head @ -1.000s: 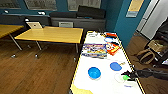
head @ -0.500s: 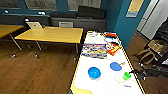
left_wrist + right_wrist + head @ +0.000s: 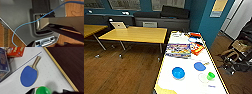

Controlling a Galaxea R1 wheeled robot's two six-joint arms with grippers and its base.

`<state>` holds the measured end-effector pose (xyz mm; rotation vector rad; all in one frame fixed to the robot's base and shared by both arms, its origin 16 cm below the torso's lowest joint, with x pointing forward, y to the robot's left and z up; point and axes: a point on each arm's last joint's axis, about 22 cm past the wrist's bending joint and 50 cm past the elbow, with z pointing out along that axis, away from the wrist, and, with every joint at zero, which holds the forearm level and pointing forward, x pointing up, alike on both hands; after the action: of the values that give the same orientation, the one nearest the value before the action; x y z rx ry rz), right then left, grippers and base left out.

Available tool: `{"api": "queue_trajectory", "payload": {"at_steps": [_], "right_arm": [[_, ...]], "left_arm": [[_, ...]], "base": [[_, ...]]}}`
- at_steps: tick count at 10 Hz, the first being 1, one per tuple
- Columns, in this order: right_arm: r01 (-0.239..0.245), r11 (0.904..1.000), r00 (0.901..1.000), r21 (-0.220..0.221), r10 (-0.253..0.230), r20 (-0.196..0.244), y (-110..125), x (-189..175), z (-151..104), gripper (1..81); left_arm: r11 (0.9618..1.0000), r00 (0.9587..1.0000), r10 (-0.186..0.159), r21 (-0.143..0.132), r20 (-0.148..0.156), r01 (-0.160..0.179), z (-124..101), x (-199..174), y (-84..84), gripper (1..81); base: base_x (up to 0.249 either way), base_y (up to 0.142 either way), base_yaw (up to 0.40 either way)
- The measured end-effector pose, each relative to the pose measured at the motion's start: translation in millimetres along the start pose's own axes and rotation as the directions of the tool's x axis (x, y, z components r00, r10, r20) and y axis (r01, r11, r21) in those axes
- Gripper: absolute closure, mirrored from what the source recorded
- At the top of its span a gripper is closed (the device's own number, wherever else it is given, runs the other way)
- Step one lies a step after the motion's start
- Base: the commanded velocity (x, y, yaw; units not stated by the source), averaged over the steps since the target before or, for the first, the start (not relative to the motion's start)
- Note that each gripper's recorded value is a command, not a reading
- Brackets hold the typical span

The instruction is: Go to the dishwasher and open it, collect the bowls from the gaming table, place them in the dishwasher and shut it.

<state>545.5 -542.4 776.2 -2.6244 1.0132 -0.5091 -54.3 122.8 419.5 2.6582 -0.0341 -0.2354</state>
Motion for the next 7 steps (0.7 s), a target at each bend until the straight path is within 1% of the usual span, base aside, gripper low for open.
{"api": "queue_trajectory", "payload": {"at_steps": [2, 3, 5, 7], "right_arm": [[-0.007, 1.0, 0.9999, 0.003, 0.007, -0.013, -4.1, 7.6, -1.1, 1.0], [-0.014, 0.9999, 0.9998, -0.005, 0.014, -0.016, -0.9, 8.5, 2.1, 1.0], [-0.034, 0.9988, 0.999, -0.036, 0.033, -0.029, 19.7, 12.3, 3.7, 1.0], [-0.045, 0.9968, 0.999, -0.067, 0.044, -0.013, 44.4, -1.4, 10.7, 1.0]], "left_arm": [[1.0, 1.0, 0.0, 0.0, 0.0, 0.0, 0.0, 0.0, 0.0, 1.0], [1.0, 1.0, 0.0, 0.0, 0.0, 0.0, 0.0, 0.0, 0.0, 1.0], [1.0, 1.0, 0.0, 0.003, 0.0, 0.0, -0.7, 0.0, -2.2, 1.0], [1.0, 1.0, 0.0, 0.002, 0.0, 0.0, -0.6, -0.1, -1.9, 1.0]], "base": [[0.0, 0.0, 0.0], [0.0, 0.0, 0.0], [0.0, 0.0, 0.0], [0.0, 0.0, 0.0]]}}
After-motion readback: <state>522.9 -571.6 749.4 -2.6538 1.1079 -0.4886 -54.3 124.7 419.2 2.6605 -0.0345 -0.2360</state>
